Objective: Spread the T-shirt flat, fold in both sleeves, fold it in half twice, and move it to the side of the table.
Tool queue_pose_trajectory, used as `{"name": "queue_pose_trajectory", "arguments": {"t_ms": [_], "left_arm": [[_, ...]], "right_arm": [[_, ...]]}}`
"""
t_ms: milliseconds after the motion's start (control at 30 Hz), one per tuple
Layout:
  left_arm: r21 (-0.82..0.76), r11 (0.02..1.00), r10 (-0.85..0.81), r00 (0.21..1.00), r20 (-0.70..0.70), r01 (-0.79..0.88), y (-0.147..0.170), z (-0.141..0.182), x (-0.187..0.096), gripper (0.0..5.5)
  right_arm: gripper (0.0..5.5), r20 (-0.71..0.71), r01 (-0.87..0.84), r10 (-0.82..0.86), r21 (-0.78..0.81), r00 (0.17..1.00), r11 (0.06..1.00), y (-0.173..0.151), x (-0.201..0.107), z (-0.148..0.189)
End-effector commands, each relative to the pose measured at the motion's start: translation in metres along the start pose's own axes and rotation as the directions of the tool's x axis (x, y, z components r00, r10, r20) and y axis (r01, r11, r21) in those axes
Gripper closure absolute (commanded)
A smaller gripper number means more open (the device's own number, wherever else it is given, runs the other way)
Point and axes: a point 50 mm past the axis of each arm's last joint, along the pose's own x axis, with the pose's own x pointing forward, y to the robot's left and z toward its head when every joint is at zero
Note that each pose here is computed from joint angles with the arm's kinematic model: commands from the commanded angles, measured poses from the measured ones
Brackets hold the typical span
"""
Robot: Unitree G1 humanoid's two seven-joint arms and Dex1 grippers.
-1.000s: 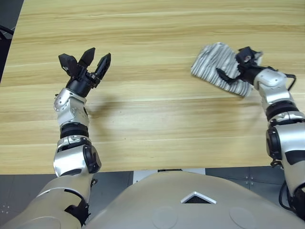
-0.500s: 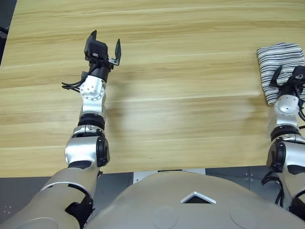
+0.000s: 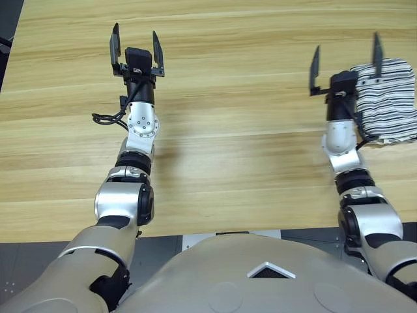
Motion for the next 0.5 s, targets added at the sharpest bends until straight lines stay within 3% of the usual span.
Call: {"name": "queue_pose_trajectory", "arguments": {"t_ms": [33,133,500], "left_arm": [[-0.054,0.998,-0.024,0.999,-0.033,0.023,-0.019,-0.003,-0.007,1.68],[-0.067,0.997,-0.045,0.998,-0.037,0.043,-0.026,-0.004,-0.01,1.68],[-0.083,0.996,-0.034,0.999,-0.028,0.032,-0.027,-0.002,-0.01,1.68]], "right_arm": [[0.02,-0.073,-0.083,0.09,0.091,0.993,0.992,0.026,0.001,-0.005],[0.02,-0.077,-0.132,0.14,0.107,0.987,0.986,0.034,-0.002,-0.006],[2.07,-0.055,-0.179,0.187,0.124,0.981,0.976,0.041,-0.004,-0.004]]}}
